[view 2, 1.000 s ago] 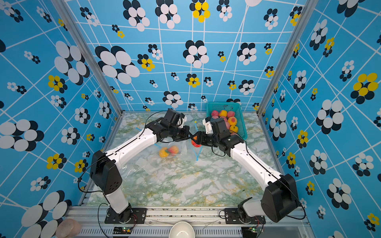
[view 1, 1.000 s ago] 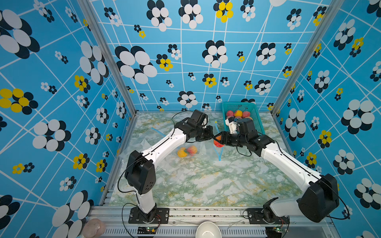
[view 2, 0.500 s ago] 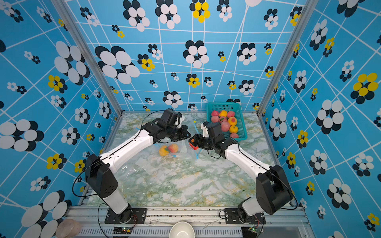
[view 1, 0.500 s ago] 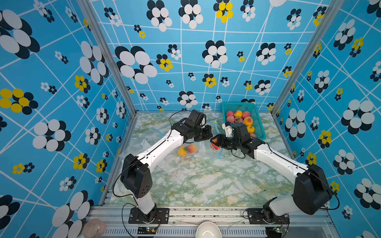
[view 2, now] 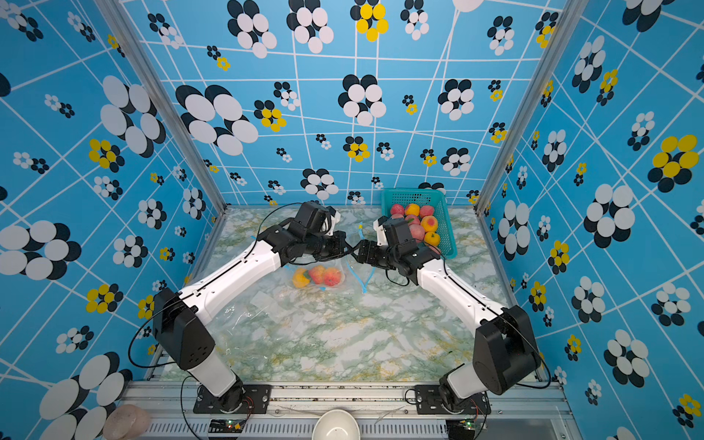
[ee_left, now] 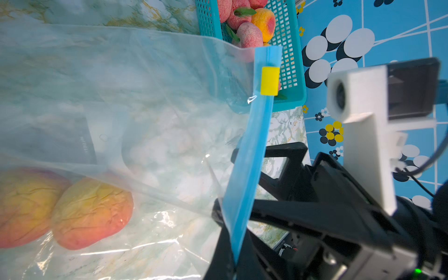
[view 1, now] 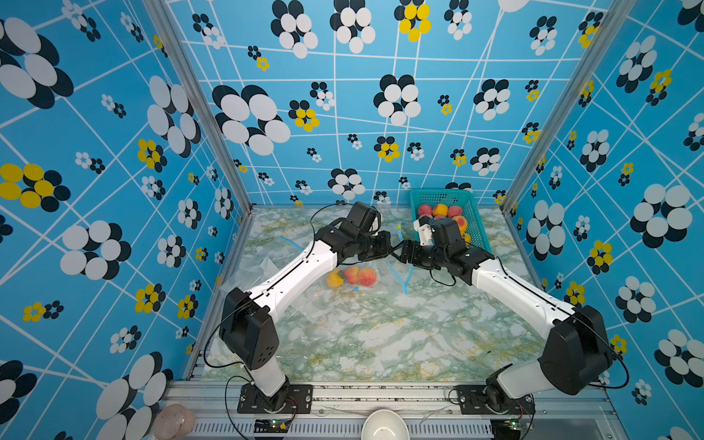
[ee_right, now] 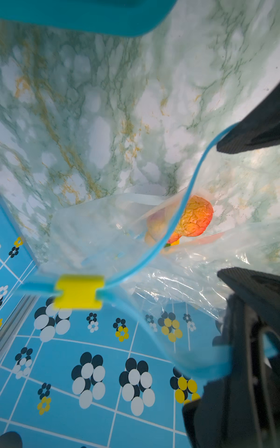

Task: Place the peach in a zip-top bag and seal the zipper
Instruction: Place the peach in the zipper food storage bag, then pick up the peach from the basket.

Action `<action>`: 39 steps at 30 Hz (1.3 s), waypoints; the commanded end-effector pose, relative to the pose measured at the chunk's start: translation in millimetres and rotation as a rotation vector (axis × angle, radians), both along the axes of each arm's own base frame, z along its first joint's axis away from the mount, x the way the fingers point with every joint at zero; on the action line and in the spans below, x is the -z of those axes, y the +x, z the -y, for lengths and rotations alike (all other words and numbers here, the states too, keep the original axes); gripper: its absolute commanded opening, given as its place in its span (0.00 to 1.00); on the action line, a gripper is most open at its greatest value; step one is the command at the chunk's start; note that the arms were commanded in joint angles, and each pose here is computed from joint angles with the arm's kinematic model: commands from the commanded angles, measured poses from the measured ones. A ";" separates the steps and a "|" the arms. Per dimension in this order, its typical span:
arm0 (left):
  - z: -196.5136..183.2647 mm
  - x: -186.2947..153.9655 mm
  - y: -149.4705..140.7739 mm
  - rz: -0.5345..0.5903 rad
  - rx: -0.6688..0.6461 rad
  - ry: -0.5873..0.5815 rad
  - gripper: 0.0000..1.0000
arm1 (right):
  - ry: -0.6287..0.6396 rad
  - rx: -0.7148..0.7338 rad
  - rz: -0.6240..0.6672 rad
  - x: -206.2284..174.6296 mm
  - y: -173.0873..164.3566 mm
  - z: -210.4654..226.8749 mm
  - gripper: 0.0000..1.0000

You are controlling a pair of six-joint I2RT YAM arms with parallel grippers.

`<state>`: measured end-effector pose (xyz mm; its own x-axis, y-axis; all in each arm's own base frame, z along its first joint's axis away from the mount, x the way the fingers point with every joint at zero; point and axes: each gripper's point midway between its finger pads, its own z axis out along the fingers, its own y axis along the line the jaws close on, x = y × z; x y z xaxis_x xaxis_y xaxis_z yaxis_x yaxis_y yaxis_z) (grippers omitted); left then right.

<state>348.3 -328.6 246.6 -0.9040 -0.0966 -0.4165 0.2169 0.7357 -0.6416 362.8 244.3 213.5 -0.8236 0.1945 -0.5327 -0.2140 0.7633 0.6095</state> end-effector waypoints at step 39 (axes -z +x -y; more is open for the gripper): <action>-3.6 28.6 -11.0 0.005 0.027 0.110 0.00 | -0.894 0.274 -0.419 145.3 119.2 259.7 0.75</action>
<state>339.6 -324.2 223.2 -0.9042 -0.0498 -0.4243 0.2233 0.7916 -0.5688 489.1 -13.8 81.2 -0.9418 0.0873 -0.3247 0.1561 0.9689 -0.1922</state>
